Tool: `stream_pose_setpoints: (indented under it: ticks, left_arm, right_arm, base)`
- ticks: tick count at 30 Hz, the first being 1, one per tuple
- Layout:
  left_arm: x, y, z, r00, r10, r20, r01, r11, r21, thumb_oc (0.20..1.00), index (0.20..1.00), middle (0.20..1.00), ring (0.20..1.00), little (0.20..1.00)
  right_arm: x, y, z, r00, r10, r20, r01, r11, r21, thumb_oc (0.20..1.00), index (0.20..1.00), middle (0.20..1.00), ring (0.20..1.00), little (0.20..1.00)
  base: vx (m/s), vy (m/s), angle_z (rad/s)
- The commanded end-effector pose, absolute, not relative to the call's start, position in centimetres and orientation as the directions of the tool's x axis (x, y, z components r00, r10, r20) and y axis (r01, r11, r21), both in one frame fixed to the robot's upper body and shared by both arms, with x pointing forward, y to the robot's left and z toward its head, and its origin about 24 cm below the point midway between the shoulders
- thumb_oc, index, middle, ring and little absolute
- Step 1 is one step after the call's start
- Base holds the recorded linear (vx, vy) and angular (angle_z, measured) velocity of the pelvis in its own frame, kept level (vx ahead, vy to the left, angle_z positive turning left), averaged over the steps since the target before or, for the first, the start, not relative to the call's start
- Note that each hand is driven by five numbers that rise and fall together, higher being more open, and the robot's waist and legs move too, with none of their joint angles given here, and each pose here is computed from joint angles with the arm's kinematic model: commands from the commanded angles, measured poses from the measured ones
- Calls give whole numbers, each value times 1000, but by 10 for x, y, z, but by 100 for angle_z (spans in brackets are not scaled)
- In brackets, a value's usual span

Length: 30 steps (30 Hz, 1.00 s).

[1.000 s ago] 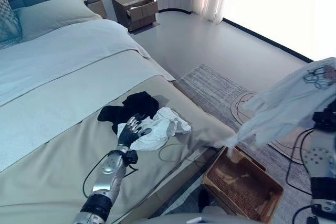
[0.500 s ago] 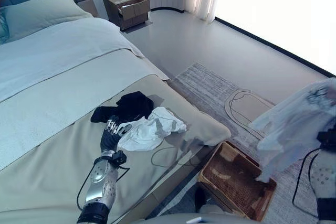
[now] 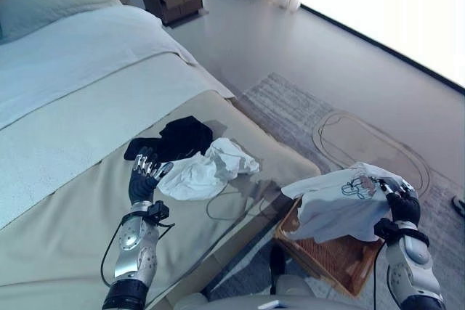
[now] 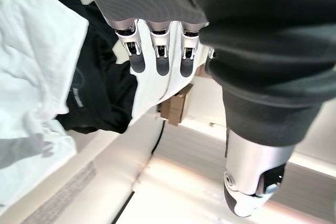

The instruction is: Pick up clothes into the bucket

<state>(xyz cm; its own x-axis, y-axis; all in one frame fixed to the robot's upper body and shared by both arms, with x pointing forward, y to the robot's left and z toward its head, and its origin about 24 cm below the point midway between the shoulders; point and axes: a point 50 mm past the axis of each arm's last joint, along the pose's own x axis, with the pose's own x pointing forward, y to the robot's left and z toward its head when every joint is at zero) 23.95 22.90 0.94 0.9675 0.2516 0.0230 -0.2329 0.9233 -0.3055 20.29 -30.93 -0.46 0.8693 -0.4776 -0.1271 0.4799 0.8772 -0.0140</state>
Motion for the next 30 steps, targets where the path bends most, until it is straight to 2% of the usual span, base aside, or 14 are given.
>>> stream_pose_setpoints:
  ticks: [1, 6, 7, 18, 23, 30]
  left_arm:
    - [254, 240, 55, 930, 268, 249, -186, 932, -310, 1000, 1000, 1000, 1000, 1000]
    - [265, 231, 74, 914, 252, 317, -143, 933, -331, 1000, 1000, 1000, 1000, 1000]
    - [269, 223, 86, 902, 233, 364, -106, 936, -336, 1000, 1000, 1000, 1000, 1000]
    - [267, 217, 108, 865, 228, 447, -66, 935, -348, 1000, 1000, 1000, 1000, 1000]
    - [266, 215, 116, 848, 231, 477, -43, 927, -372, 1000, 1000, 1000, 1000, 1000]
    - [262, 208, 141, 794, 202, 574, 38, 925, -378, 1000, 1000, 1000, 1000, 1000]
  right_arm:
    - [236, -312, 30, 872, -488, 45, 490, 868, -80, 200, 200, 200, 200, 200]
    - [253, -315, 27, 833, -553, 18, 553, 829, -88, 200, 200, 200, 200, 200]
    - [264, -323, 35, 787, -616, 33, 617, 785, -61, 200, 200, 200, 200, 200]
    - [254, -369, 68, 598, -788, 144, 797, 605, 1, 200, 200, 200, 200, 200]
    - [255, -372, 71, 600, -785, 157, 797, 603, -33, 200, 200, 200, 200, 200]
    - [285, -361, 85, 621, -766, 167, 782, 619, -71, 200, 200, 200, 200, 200]
  base:
    - [-213, 8, -8]
    - [-158, -4, -2]
    - [-191, 0, 3]
    - [-117, -4, -4]
    - [-80, -22, -3]
    - [-19, -8, 2]
